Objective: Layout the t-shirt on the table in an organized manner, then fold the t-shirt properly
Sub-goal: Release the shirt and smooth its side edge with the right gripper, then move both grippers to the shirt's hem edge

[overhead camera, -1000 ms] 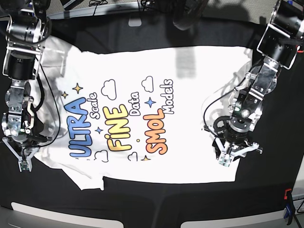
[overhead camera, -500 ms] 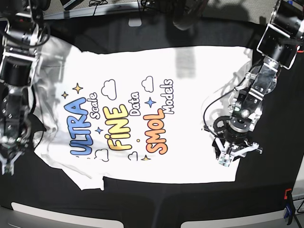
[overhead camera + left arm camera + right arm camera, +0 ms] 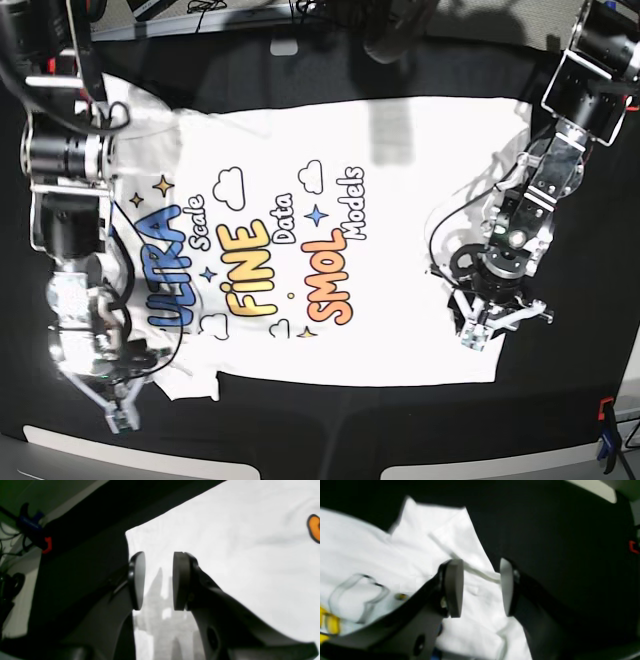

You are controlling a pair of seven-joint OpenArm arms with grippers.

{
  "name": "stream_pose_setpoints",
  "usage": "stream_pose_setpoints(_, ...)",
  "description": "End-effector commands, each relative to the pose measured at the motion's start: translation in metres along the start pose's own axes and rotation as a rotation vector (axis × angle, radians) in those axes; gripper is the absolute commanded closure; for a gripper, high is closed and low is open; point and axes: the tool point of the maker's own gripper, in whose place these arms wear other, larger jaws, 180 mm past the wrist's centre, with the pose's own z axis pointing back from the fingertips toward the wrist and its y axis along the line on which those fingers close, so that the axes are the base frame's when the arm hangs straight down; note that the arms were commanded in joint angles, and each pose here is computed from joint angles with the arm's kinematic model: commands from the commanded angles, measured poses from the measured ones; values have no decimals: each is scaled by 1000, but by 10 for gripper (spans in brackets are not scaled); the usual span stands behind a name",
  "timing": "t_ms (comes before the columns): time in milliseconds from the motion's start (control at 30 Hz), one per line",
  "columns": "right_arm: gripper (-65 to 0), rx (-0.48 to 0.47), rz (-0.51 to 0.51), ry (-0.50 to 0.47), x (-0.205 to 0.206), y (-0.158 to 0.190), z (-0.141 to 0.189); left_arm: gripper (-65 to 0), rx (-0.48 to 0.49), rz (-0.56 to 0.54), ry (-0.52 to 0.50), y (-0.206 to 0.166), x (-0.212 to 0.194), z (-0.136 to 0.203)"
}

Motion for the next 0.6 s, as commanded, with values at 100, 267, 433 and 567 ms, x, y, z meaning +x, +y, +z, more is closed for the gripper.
stream_pose_setpoints(100,-218,-106,80,18,20,-22,-8,-172,42,-1,-47,15,19,-2)
stream_pose_setpoints(267,-218,-90,116,136,-17,-18,-18,-172,42,0,-41,15,18,-2)
stream_pose_setpoints(433,-218,-79,77,189,-37,-18,-17,-172,42,0,-42,15,18,-2)
stream_pose_setpoints(567,-218,-24,-111,168,-21,-25,-8,-172,42,0,-42,15,18,-2)
